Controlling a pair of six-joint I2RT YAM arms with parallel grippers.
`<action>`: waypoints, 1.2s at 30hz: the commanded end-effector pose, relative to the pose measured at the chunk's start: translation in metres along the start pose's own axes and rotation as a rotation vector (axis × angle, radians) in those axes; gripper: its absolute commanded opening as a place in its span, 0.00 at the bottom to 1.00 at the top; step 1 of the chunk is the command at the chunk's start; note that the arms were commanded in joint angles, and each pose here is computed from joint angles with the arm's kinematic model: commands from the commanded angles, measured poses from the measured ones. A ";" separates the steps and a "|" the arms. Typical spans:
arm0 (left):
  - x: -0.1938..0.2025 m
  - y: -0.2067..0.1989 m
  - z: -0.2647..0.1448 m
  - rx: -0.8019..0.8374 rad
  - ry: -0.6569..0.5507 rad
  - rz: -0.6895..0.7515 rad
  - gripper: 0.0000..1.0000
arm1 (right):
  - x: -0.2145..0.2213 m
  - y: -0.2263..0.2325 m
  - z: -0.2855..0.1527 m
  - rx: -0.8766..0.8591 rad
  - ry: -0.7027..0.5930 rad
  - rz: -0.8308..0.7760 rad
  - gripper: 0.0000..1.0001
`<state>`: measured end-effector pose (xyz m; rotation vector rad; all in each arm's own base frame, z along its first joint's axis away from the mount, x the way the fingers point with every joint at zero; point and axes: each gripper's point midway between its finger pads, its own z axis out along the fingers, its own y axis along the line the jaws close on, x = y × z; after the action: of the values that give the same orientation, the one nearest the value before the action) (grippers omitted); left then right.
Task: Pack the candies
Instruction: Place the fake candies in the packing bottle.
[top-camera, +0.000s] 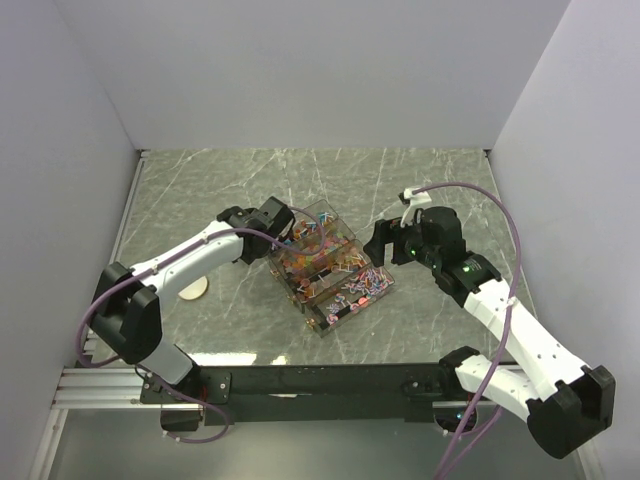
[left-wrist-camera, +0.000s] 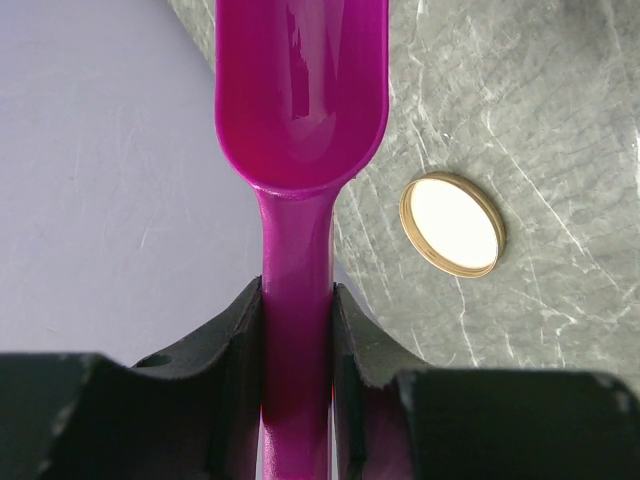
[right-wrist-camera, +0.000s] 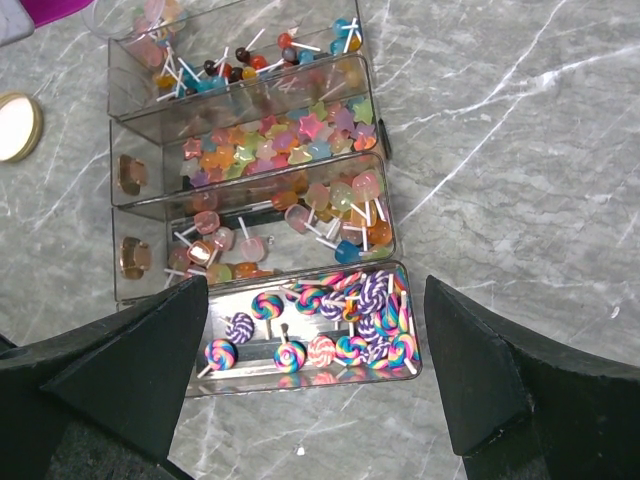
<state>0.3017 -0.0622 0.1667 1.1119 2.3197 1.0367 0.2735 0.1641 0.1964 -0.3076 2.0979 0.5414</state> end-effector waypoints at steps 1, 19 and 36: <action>0.004 0.018 -0.015 -0.041 -0.036 -0.033 0.01 | -0.004 0.003 0.003 -0.014 -0.019 -0.014 0.94; -0.035 -0.042 -0.096 0.518 -0.436 -0.178 0.01 | 0.004 -0.007 0.034 0.034 0.087 0.014 0.87; -0.051 -0.077 -0.101 0.690 -0.393 -0.163 0.01 | -0.005 -0.023 0.138 0.034 0.218 -0.061 0.50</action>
<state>0.2294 -0.1703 0.1651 1.2142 2.4381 -0.0394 0.3656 0.2000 0.1179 -0.3766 2.3584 0.4304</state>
